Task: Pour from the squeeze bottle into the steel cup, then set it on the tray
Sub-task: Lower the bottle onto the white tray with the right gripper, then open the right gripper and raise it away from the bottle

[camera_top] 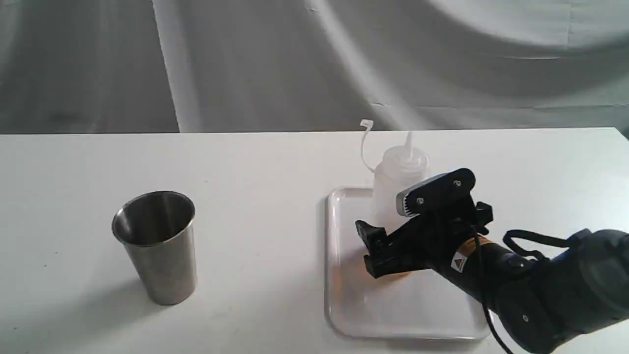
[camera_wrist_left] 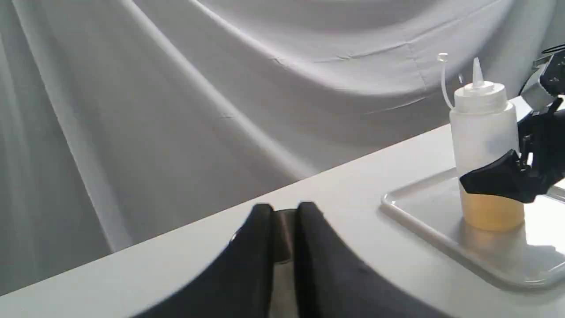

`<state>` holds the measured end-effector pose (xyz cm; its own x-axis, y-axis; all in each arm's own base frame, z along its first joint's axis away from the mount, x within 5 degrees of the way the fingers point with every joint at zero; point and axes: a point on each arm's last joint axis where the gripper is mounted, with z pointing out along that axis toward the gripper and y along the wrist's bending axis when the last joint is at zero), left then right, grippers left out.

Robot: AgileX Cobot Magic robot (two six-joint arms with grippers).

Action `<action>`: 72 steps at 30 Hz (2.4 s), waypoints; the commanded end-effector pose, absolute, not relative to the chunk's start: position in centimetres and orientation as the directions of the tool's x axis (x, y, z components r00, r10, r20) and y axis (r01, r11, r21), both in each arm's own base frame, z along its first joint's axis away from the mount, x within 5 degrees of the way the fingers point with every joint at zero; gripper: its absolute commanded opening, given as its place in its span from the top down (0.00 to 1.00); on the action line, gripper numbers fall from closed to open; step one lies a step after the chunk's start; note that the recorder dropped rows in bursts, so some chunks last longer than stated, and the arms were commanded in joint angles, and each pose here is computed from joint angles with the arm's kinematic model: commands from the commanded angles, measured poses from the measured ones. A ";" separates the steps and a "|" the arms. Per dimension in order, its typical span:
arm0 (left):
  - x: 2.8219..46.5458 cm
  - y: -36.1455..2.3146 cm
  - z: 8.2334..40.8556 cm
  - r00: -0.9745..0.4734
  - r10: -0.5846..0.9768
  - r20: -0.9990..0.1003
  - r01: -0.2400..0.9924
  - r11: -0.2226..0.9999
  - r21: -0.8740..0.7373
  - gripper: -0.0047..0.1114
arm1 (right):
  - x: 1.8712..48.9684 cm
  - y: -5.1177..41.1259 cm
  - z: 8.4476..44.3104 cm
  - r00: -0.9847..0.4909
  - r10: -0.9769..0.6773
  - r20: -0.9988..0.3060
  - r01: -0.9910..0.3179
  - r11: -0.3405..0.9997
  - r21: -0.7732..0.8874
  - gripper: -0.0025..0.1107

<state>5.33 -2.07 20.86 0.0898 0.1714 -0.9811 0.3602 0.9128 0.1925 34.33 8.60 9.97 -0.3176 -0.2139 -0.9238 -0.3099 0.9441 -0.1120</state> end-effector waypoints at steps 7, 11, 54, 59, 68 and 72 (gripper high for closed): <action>5.4 -2.1 20.7 0.084 0.170 -0.982 0.360 0.913 0.189 0.89 | 34.5 8.3 11.0 -0.278 -0.194 -0.941 -0.291 0.950 -0.110 0.15; 5.4 -2.1 20.7 0.084 0.170 -0.982 0.360 0.913 0.189 0.89 | 34.6 8.3 12.8 -0.231 -0.183 -0.956 -0.285 0.952 -0.114 0.15; 5.4 -2.1 20.7 0.084 0.170 -0.982 0.360 0.913 0.189 0.89 | 19.1 5.0 38.3 0.215 -0.269 -0.939 -0.219 0.924 -0.315 0.56; 5.4 -2.1 20.7 0.084 0.170 -0.982 0.360 0.913 0.189 0.89 | 15.0 3.5 39.3 0.156 -0.294 -0.943 -0.189 0.928 -0.320 0.70; 5.4 -2.1 20.7 0.084 0.170 -0.982 0.360 0.913 0.189 0.89 | 8.9 1.3 38.2 -0.064 -0.299 -0.952 -0.171 0.943 -0.285 0.98; 5.4 -2.1 20.7 0.084 0.170 -0.982 0.360 0.913 0.189 0.89 | 7.4 1.0 38.3 -0.054 -0.263 -0.963 -0.172 0.953 -0.251 0.98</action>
<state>5.33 -2.07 20.86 0.0905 0.1732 -0.9807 0.3600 0.9125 0.1944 7.95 1.17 38.39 -0.0443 -0.2814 -0.9586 -0.1740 0.9470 -0.2700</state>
